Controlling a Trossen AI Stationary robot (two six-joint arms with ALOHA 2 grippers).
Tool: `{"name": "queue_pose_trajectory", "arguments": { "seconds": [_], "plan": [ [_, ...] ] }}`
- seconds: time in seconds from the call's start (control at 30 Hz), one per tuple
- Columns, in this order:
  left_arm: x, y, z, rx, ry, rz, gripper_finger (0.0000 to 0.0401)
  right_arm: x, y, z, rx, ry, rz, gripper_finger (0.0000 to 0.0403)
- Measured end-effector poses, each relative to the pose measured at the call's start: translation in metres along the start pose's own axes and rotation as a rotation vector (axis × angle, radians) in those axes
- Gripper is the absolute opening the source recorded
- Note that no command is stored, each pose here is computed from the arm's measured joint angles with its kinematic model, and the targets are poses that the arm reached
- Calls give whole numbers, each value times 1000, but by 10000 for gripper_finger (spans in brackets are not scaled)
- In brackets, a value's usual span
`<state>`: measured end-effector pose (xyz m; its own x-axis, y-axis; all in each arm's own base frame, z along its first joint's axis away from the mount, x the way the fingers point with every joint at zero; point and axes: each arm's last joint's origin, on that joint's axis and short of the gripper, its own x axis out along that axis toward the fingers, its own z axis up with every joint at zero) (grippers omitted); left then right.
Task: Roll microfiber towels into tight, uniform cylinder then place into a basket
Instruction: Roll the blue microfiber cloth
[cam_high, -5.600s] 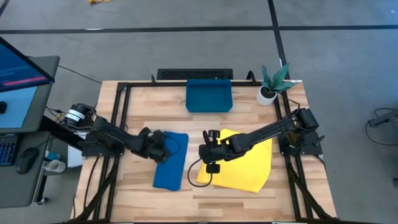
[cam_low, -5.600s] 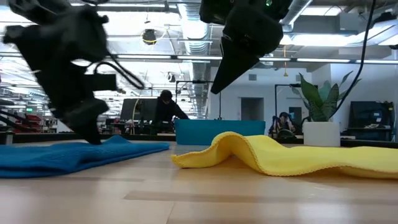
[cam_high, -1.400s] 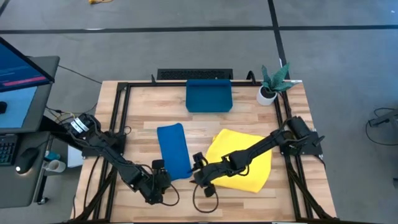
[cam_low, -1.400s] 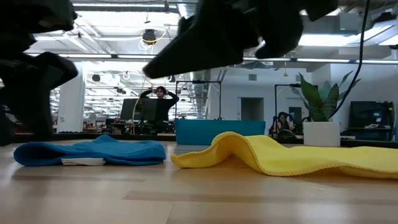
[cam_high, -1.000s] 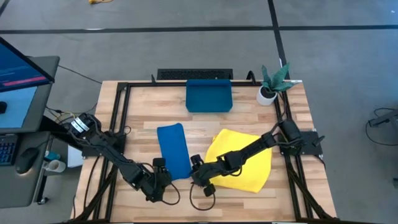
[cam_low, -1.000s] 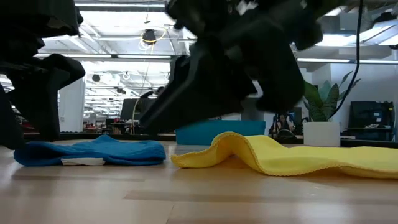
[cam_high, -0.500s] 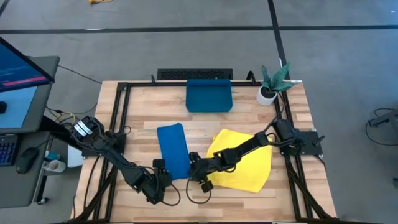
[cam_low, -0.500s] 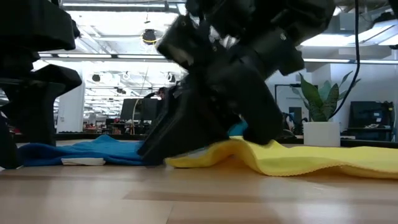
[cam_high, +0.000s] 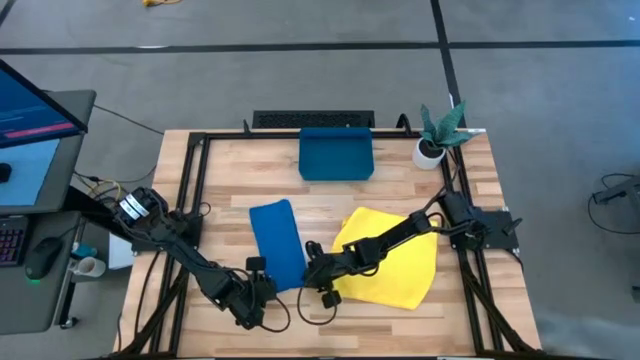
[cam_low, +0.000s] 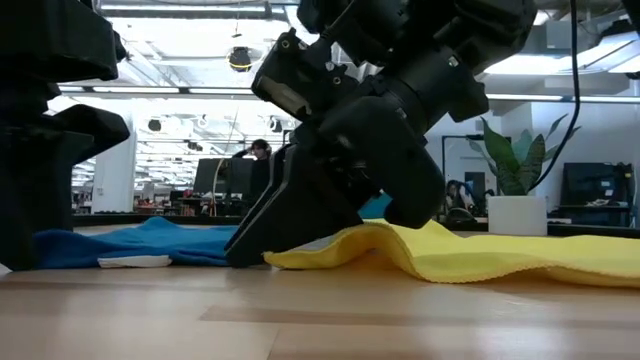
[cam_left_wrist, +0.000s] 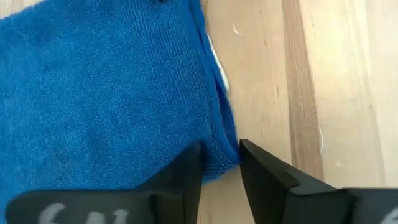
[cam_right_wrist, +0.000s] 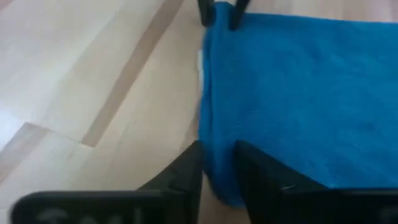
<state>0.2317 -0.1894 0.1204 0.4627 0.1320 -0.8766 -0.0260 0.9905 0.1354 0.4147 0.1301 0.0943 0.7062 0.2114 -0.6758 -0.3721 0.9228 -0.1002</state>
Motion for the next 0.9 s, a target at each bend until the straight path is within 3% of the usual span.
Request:
{"name": "queue_pose_trajectory", "arguments": {
  "seconds": [0.37, 0.77, 0.9],
  "plan": [
    [1, 1, 0, -5, -5, 8, 57, -1, 1, -1, 14, 18, 20, 10],
    [-21, -14, 7, -31, -13, -93, 43, -21, 12, 13, 150, 12, 209, 14],
    [-22, -16, 9, -37, -16, -121, 41, -29, 16, 23, 167, -24, 223, 13]
  ]
}}
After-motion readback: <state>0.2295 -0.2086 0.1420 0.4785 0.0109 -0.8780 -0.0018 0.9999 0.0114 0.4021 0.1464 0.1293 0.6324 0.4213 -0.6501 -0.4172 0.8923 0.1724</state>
